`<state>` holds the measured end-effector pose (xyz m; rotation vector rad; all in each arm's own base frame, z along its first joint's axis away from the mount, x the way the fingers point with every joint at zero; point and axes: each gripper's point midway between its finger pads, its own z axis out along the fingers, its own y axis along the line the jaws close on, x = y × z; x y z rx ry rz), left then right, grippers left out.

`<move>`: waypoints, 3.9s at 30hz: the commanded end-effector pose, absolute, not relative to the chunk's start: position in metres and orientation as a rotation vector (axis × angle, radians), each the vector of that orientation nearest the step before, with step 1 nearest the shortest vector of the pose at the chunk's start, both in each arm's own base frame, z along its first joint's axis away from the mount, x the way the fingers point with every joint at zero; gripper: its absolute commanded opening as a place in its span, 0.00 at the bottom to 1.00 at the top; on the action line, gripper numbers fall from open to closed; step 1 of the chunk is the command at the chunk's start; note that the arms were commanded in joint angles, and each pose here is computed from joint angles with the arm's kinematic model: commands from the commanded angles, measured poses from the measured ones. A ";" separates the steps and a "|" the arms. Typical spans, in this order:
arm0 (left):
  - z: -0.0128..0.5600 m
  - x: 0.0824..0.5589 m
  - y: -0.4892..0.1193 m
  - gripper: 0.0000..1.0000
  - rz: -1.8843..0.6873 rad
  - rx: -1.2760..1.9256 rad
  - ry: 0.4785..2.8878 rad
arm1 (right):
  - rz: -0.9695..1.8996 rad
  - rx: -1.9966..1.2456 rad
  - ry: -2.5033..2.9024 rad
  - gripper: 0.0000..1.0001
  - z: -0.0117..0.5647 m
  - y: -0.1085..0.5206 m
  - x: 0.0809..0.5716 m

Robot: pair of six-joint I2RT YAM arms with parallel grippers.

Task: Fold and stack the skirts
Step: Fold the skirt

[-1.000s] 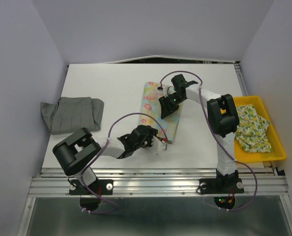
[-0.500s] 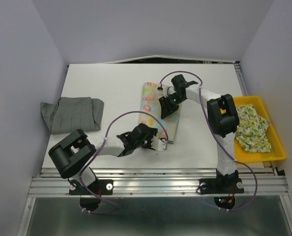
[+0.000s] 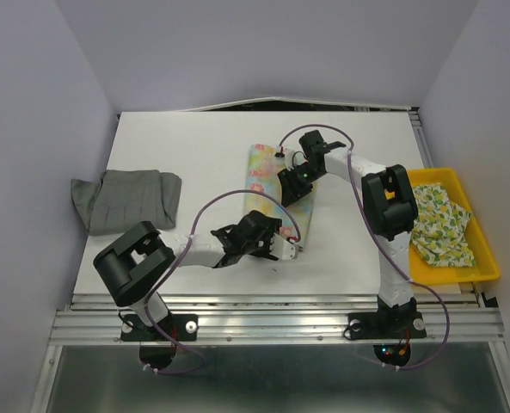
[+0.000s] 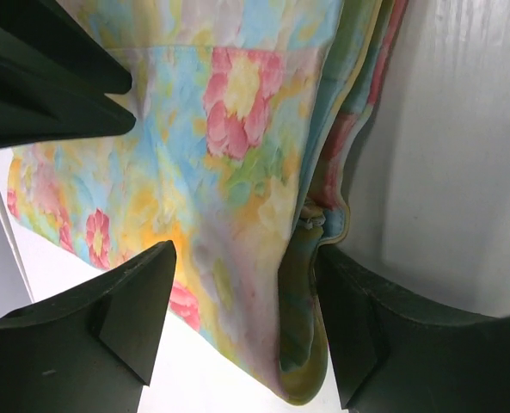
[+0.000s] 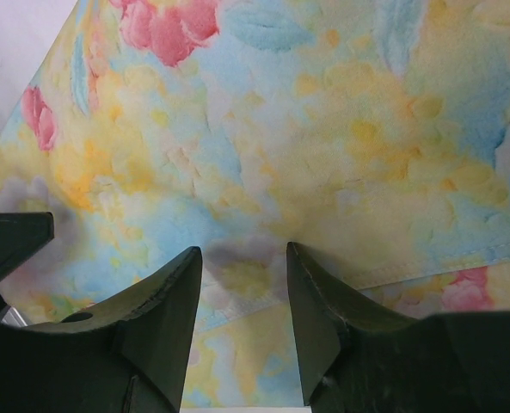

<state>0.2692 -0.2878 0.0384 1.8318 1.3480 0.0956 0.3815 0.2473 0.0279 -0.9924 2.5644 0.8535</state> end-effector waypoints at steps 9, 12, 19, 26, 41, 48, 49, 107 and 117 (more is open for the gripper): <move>0.030 0.238 -0.306 0.77 -0.098 1.921 1.404 | 0.779 -1.023 2.841 0.50 -0.036 0.220 0.336; 0.025 0.241 -0.310 0.74 -0.109 1.901 1.452 | 0.783 -1.022 2.848 0.50 -0.037 0.219 0.334; 0.026 0.239 -0.318 0.53 -0.158 1.895 1.488 | 0.791 -1.017 2.854 0.50 -0.038 0.219 0.331; 0.027 0.228 -0.307 0.41 -0.172 1.928 1.495 | 0.791 -1.021 2.854 0.49 -0.038 0.218 0.330; 0.013 0.228 -0.281 0.49 -0.064 1.953 1.532 | 0.795 -1.029 2.864 0.49 -0.042 0.217 0.327; 0.014 0.234 -0.284 0.39 -0.047 1.936 1.540 | 0.784 -1.040 2.865 0.49 -0.042 0.216 0.327; 0.013 0.231 -0.282 0.34 -0.054 1.958 1.540 | 0.781 -1.042 2.863 0.49 -0.042 0.215 0.328; 0.016 0.211 -0.292 0.80 0.129 1.785 1.510 | 0.561 -0.835 3.155 0.37 -0.077 0.198 0.303; 0.011 0.216 -0.315 0.79 0.117 1.743 1.542 | 0.522 -0.839 3.181 0.37 -0.081 0.193 0.291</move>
